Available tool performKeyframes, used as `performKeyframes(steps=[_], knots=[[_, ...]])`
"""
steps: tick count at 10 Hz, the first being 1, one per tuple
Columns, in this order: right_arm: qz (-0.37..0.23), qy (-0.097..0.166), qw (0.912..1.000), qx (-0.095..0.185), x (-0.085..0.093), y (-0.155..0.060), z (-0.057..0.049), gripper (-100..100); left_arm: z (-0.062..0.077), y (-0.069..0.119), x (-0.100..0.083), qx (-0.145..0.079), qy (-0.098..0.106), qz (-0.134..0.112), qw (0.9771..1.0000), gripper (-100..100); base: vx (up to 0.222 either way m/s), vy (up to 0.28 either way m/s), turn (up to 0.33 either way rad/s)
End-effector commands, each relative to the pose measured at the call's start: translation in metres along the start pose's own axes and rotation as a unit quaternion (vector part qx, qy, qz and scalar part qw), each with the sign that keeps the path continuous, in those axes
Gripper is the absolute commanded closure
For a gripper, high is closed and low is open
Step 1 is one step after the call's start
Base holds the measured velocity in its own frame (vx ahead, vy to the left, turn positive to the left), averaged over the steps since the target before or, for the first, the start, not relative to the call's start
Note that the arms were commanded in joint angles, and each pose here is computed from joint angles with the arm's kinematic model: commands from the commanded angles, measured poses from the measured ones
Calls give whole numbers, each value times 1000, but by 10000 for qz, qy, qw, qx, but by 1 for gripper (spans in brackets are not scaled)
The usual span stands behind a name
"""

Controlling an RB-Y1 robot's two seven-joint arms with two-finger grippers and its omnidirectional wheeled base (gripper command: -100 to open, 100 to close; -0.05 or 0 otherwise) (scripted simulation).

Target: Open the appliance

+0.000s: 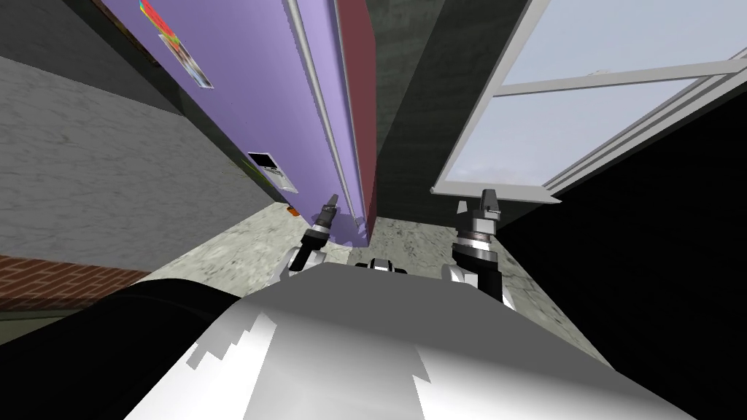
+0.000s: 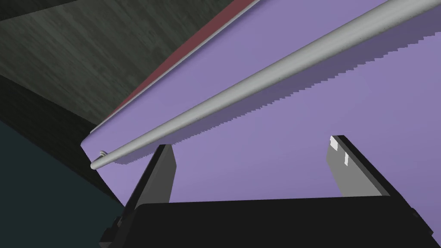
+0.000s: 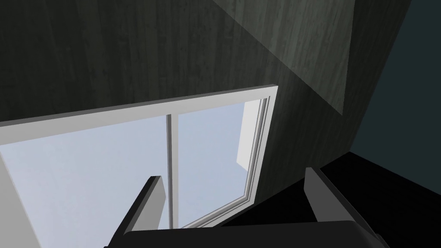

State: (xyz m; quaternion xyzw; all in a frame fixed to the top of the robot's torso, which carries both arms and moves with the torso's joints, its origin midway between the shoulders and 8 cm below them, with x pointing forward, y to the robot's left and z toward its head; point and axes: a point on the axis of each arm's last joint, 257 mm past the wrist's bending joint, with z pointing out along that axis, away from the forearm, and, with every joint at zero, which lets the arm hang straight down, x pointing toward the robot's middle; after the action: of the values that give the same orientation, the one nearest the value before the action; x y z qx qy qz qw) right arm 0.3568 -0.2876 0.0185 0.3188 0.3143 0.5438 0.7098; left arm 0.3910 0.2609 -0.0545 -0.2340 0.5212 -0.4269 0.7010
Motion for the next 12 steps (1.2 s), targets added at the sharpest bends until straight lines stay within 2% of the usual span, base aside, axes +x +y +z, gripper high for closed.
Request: performKeyframes(steps=[1,2,3,7,8,10,11,12], knots=[[0,0,10000,0,0,0,0,0,-1,16,5,-268,179,191,9993,-100,81,-8,-55],[0,0,10000,0,0,0,0,0,-2,21,6,-346,226,244,9988,-100,97,9,-53],[0,0,10000,0,0,0,0,0,-4,32,8,-510,329,364,9975,-100,121,13,-80],[0,0,10000,0,0,0,0,0,-8,54,10,-845,534,627,9930,-100,97,-4,-46],[0,0,10000,0,0,0,0,0,-10,64,10,-991,616,742,9904,-100,94,3,-66],[0,0,10000,0,0,0,0,0,-12,73,10,-1132,693,857,9874,-100,89,-3,-44],[0,0,10000,0,0,0,0,0,-11,70,11,-1074,665,813,9887,-100,35,2,-7],[0,0,10000,0,0,0,0,0,-11,65,8,-1097,661,823,9883,-100,81,-1,-17]])
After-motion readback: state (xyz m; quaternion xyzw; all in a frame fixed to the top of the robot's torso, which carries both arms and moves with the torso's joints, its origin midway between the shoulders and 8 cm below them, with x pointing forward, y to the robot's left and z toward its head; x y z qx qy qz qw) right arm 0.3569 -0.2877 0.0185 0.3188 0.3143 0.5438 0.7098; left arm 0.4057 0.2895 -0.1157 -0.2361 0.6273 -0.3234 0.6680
